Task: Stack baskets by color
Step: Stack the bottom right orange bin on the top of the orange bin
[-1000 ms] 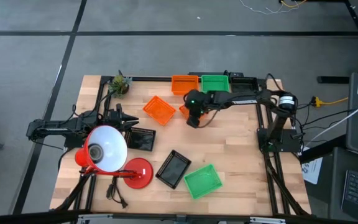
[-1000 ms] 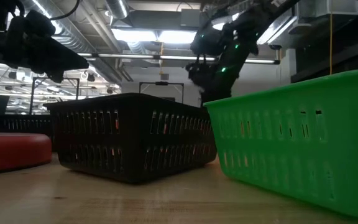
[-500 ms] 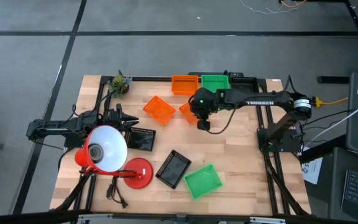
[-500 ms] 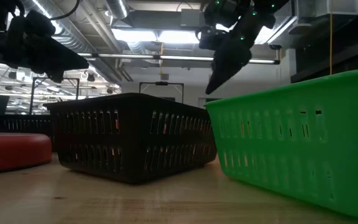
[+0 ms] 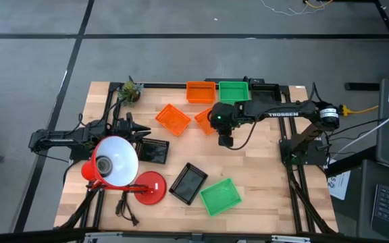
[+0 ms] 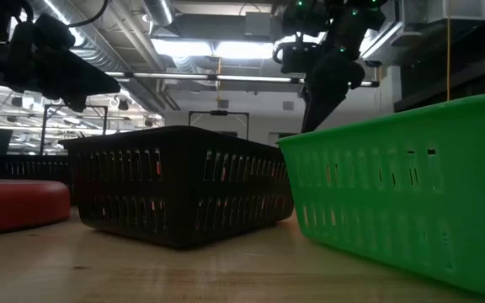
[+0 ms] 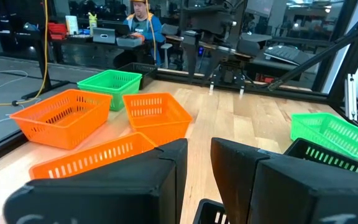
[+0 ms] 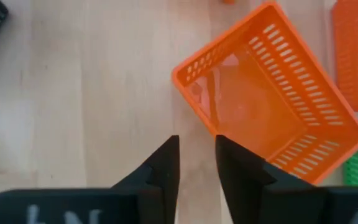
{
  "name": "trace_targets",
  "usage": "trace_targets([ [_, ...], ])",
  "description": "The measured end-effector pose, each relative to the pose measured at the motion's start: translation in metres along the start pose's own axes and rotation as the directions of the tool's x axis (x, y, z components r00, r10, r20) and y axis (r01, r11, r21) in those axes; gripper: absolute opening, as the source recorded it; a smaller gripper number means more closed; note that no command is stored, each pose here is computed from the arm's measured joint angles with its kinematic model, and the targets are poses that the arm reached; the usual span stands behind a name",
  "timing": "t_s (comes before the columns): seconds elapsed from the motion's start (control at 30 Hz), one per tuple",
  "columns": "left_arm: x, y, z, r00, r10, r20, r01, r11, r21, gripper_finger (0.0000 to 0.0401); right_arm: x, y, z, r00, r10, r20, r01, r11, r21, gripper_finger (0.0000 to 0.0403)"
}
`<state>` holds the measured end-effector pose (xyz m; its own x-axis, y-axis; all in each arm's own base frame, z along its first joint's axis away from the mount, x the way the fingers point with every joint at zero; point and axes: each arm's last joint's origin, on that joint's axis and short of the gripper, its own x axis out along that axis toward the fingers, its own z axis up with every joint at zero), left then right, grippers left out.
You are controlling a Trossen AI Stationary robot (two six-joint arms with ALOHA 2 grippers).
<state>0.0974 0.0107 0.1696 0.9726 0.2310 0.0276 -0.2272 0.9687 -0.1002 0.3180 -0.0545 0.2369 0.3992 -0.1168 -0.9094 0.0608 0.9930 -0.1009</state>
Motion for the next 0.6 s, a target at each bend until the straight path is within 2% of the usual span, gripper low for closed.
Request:
trace_targets([
  [0.17,0.0,0.0,0.0,1.0,0.0,0.0,0.0,1.0,0.0,0.0064,0.001,-0.001,0.0,1.0,-0.001,-0.007,0.001,1.0,-0.027,0.0146],
  [0.3,0.0,0.0,0.0,1.0,0.0,0.0,0.0,1.0,-0.001,0.0064,0.005,0.0,-0.003,1.0,0.002,-0.022,-0.006,0.978,-0.21,0.0153],
  [0.4,0.0,0.0,0.0,1.0,0.0,0.001,0.0,1.0,-0.002,0.0064,0.011,0.001,-0.004,1.0,-0.001,-0.016,-0.004,0.956,-0.294,0.0154],
  [0.5,0.0,0.0,0.0,1.0,0.0,0.001,0.0,1.0,-0.002,0.0064,0.022,0.001,-0.007,1.0,-0.013,-0.018,0.007,0.95,-0.311,0.0154],
  [0.6,0.0,0.0,0.0,1.0,0.0,0.001,0.0,1.0,-0.002,0.0064,0.035,0.0,-0.012,0.996,-0.081,-0.042,0.064,0.947,-0.315,0.0154],
])
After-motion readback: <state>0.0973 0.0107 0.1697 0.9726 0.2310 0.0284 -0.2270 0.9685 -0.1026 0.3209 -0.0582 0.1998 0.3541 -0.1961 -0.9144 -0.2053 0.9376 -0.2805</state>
